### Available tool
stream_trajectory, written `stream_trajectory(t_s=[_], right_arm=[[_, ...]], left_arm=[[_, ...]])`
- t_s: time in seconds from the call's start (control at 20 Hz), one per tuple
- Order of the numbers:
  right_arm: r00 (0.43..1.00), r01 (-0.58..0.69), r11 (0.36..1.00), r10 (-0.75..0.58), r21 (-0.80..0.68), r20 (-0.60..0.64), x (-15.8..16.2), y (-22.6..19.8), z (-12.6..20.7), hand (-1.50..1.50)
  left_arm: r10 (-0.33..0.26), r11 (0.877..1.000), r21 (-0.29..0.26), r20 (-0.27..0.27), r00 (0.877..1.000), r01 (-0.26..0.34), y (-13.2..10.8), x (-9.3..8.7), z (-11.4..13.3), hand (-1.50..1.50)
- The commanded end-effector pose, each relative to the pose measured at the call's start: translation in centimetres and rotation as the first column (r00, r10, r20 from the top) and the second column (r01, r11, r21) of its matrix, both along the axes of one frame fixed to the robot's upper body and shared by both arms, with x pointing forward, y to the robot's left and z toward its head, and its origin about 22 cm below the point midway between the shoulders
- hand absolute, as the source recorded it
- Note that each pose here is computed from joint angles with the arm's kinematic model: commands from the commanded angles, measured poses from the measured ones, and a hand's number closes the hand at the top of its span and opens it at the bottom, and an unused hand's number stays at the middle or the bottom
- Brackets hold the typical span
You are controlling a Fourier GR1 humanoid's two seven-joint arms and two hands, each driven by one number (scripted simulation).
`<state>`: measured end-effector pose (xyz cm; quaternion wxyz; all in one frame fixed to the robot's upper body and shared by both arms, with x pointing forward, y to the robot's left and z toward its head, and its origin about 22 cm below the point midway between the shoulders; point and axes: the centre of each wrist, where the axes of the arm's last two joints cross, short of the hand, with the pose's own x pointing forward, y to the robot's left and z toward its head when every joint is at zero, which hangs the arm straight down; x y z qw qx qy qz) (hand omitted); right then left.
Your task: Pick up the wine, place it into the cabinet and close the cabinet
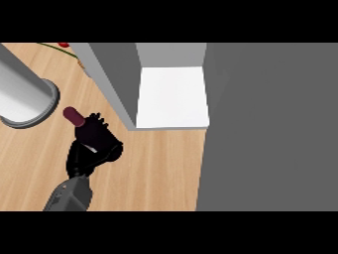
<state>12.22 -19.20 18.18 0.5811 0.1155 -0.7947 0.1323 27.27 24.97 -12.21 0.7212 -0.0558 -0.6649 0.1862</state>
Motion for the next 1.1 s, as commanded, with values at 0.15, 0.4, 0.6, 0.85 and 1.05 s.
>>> stream_trajectory(t_s=[0.15,0.4,0.6,0.85,1.05], right_arm=[[0.997,-0.039,0.998,0.035,0.053,0.073,-4.3,-0.6,3.0,-1.5],[0.998,-0.034,0.998,0.031,0.061,0.055,-5.0,-1.3,3.0,-1.5],[0.996,-0.037,0.998,0.033,0.048,0.088,-4.1,-1.6,3.1,-1.5],[0.998,-0.022,0.998,0.019,0.054,0.068,-4.3,-1.5,2.9,-1.5],[0.997,-0.039,0.998,0.035,0.056,0.07,-4.9,-1.6,3.1,-1.5]], left_arm=[[0.002,0.998,0.059,0.028,1.0,-0.004,-0.9,1.1,-0.2,1.5],[-0.002,0.996,0.084,0.042,0.999,-0.002,-1.2,1.3,0.0,1.5],[-0.032,0.996,0.09,0.131,0.991,0.02,-1.2,-1.0,-0.9,1.5],[-0.042,0.997,0.073,0.247,0.968,0.025,1.9,-5.0,-1.0,1.5],[-0.061,0.998,0.04,0.325,0.944,0.051,1.3,-5.4,0.1,1.5]])
